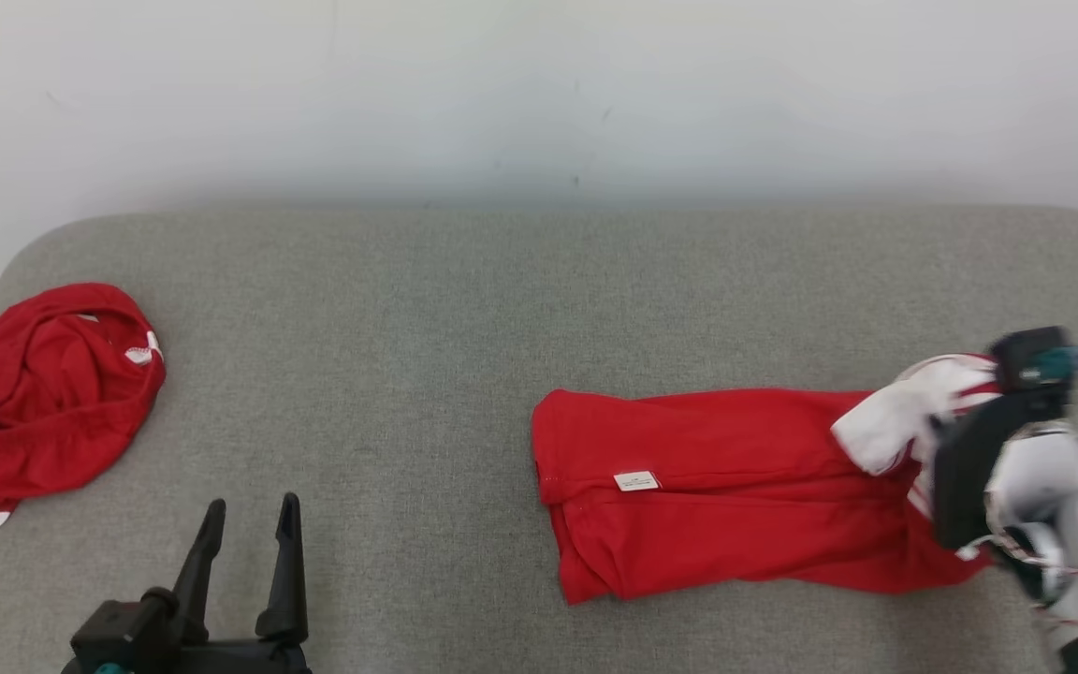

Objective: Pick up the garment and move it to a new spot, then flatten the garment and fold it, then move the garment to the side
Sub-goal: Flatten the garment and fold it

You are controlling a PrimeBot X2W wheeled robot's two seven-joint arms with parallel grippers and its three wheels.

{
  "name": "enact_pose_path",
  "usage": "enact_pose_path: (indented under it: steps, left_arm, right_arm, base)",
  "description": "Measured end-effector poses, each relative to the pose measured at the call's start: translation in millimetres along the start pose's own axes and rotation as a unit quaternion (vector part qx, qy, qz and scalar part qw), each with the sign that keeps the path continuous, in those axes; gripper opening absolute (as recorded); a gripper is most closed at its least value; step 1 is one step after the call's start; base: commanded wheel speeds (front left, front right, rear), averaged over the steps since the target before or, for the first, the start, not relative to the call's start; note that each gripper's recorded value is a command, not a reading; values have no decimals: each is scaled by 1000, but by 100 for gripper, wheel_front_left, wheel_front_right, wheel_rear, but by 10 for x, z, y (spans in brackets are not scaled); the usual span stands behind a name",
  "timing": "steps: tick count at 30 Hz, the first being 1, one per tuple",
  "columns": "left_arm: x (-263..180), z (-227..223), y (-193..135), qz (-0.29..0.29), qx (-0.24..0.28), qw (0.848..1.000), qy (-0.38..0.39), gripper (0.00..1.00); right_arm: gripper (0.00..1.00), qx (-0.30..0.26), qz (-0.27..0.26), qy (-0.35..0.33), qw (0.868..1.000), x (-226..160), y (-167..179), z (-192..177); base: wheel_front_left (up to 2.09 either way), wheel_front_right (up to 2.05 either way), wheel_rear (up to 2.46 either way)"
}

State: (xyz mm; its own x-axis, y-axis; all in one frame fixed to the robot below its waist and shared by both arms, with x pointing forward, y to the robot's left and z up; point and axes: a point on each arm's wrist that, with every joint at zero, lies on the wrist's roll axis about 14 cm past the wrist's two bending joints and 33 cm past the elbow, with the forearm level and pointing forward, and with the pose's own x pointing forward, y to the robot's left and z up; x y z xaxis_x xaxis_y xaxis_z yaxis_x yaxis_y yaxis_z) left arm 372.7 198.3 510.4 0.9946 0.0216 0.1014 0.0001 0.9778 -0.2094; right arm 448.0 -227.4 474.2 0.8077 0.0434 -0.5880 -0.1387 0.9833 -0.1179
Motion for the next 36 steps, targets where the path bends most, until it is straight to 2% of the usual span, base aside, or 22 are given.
enact_pose_path:
  steps: [10,16,21,27,29,30,31,36]
  left_arm:
    - [-100,11,-41,-3,-7,1000,-1,100]
    - [-147,-22,-39,1,-15,1000,5,100]
    - [-187,-33,13,10,-14,1000,7,100]
    - [-211,-16,73,19,-13,1000,6,100]
    - [-224,-29,91,22,-14,1000,8,100]
    - [-233,-39,98,24,-15,1000,10,100]
    - [-239,-48,104,25,-15,1000,11,100]
    - [-234,-66,127,29,-16,999,14,100]
  right_arm:
    - [0,-70,145,-3,987,-113,1262,241]
    - [0,-87,211,25,973,-52,1893,154]
    - [0,-97,243,42,964,11,2238,83]
    - [0,-101,250,47,962,136,2404,97]
    - [25,-104,253,46,961,167,2449,97]
    - [94,-101,257,47,960,175,2478,88]
    - [100,-94,263,46,959,178,2510,96]
    - [100,-53,316,12,947,48,2768,299]
  base:
    - [0,0,0]
    - [0,0,0]
    - [0,0,0]
    - [0,0,0]
    - [0,0,0]
    - [0,0,0]
    - [0,0,0]
    - [0,0,0]
